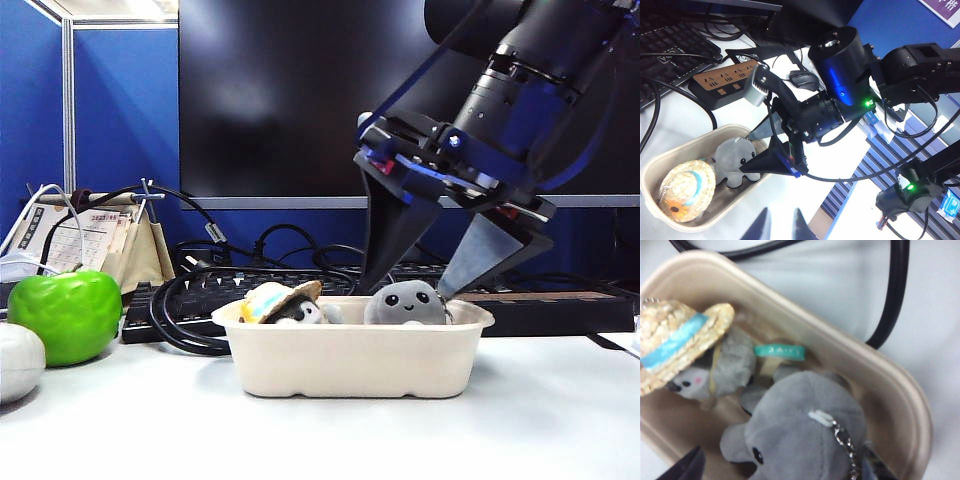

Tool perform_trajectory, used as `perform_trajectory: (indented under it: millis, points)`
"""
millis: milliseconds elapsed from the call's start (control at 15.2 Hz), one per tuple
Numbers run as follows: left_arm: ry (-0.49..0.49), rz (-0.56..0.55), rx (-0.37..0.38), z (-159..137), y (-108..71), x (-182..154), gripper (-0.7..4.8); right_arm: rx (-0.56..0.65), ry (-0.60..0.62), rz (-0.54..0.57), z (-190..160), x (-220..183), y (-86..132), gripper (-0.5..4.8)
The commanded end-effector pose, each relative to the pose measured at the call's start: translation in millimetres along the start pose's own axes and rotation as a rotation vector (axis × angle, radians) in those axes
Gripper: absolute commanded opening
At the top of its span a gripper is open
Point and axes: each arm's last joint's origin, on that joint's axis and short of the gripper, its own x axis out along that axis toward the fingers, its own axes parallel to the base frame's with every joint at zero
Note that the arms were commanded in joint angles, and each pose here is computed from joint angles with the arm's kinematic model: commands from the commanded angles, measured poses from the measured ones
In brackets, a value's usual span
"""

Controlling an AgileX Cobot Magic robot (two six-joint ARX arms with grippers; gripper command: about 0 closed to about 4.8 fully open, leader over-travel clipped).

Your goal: Identity fluffy octopus among items on the table, put them into the paper lunch box.

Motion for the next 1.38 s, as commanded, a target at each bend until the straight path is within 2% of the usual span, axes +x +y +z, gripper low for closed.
perform_trajectory:
  millis: [66,263,395,460,526,592,724,921,987,1053,1118,1184,1381]
  points:
    - [-0.010,-0.008,0.008,1.9,-1.1,-0.5,0.68,-0.010,-0.081,0.005,14.4,-10.5,3.1,4.01]
    - [-0.010,-0.010,0.008,1.9,-1.2,-0.5,0.68,-0.029,-0.291,-0.027,48.2,-60.4,12.8,4.00]
    - [-0.010,-0.011,0.008,1.9,-1.3,-0.5,0.68,-0.033,-0.408,-0.044,57.1,-99.6,18.0,3.99]
    - [-0.010,-0.011,0.009,2.0,-1.2,-0.5,0.68,-0.036,-0.465,-0.049,52.2,-133.2,22.4,3.67]
    - [-0.010,-0.010,0.009,2.0,-1.2,-0.5,0.68,-0.037,-0.479,-0.046,41.6,-153.8,24.3,3.10]
    - [-0.010,-0.011,0.009,2.0,-1.2,-0.5,0.68,-0.036,-0.466,-0.048,30.1,-167.7,25.0,2.57]
    - [-0.010,-0.011,0.009,2.0,-1.3,-0.5,0.68,-0.016,-0.386,-0.053,5.4,-185.9,24.9,2.03]
    - [-0.009,-0.011,0.008,1.9,-1.2,-0.5,0.68,0.076,-0.193,-0.049,-35.4,-203.8,23.0,1.96]
    - [-0.009,-0.011,0.007,1.7,-1.2,-0.4,0.68,0.080,-0.165,-0.040,-43.4,-207.8,23.0,1.96]
    - [-0.007,-0.011,0.005,1.5,-1.1,-0.4,0.68,0.098,-0.140,-0.017,-51.1,-212.0,23.8,1.96]
    - [0.010,-0.005,-0.015,-0.5,-0.5,-0.4,0.68,0.132,-0.130,-0.011,-63.1,-217.8,23.8,1.74]
    - [0.028,0.000,-0.035,-2.7,0.1,-0.5,0.68,0.138,-0.138,-0.001,-69.6,-219.2,23.3,1.18]
    - [0.074,0.014,-0.077,-8.2,1.5,-0.8,0.68,0.135,-0.122,0.033,-75.9,-215.4,23.1,1.03]
